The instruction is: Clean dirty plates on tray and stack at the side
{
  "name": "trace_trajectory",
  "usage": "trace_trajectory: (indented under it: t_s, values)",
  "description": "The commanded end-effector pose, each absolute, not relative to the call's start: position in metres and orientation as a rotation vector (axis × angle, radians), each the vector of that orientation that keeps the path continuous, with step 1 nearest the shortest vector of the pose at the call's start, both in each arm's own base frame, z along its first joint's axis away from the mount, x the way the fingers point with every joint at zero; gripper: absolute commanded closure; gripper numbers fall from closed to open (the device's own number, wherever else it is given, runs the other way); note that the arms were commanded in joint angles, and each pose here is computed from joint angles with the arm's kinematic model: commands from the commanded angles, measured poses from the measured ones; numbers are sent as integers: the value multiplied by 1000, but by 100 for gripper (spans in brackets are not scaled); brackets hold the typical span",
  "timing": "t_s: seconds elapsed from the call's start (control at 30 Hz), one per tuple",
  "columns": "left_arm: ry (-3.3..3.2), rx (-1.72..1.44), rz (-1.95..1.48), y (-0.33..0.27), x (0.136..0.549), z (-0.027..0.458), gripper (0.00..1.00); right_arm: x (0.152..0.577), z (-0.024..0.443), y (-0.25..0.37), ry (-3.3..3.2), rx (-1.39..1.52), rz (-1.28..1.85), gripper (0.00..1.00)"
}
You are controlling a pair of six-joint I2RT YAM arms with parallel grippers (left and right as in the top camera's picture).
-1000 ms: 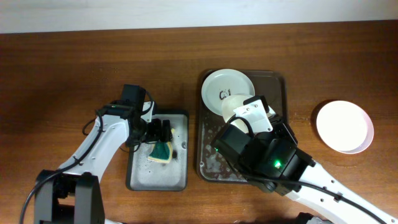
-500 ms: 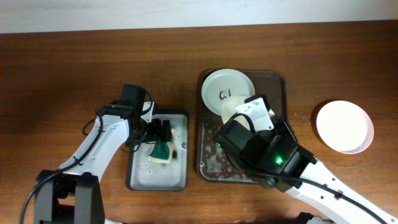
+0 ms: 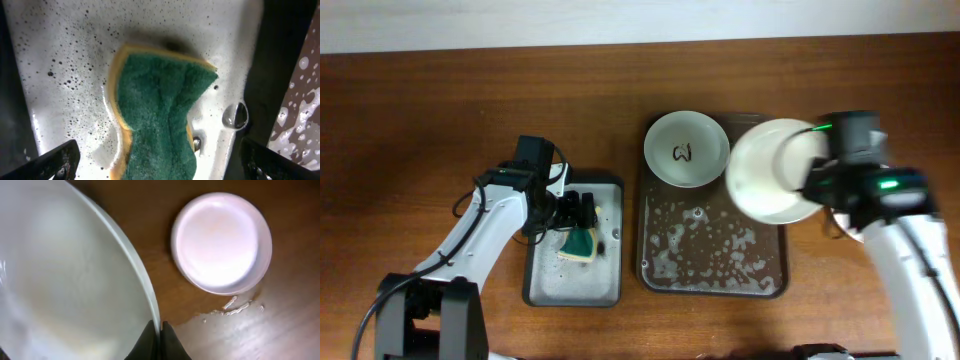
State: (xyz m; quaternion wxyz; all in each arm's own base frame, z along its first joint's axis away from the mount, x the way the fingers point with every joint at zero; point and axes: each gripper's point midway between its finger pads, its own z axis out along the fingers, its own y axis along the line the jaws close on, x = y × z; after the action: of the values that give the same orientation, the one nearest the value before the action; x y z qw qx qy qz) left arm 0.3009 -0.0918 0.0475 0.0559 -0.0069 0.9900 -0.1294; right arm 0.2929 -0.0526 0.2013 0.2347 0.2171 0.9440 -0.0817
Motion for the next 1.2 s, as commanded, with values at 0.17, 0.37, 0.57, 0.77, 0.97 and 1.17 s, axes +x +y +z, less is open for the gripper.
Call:
trace_trajectory:
  t_s: [0.17,0.37,0.57,0.77,0.97,1.17]
  values:
    - [2986,-1,-412,-94,300,53,0,246,163,-210,2396,1387,32,96]
    - [2985,-2,-412,-94,300,53,0,236,89,-236,2481,1622,152,95]
    - [2985,-2,-412,-94,300,53,0,288,116,-203,2436,1267,517,51]
    - [2986,-2,-412,-94,300,53,0,334,173,-100,2514,695,580,52]
    - [2986,-2,-412,-94,300,53,0,373,146,2,2680,128,377,52]
    - [2986,-2,-412,-94,300,53,0,432,103,56,2618,-116,157,53]
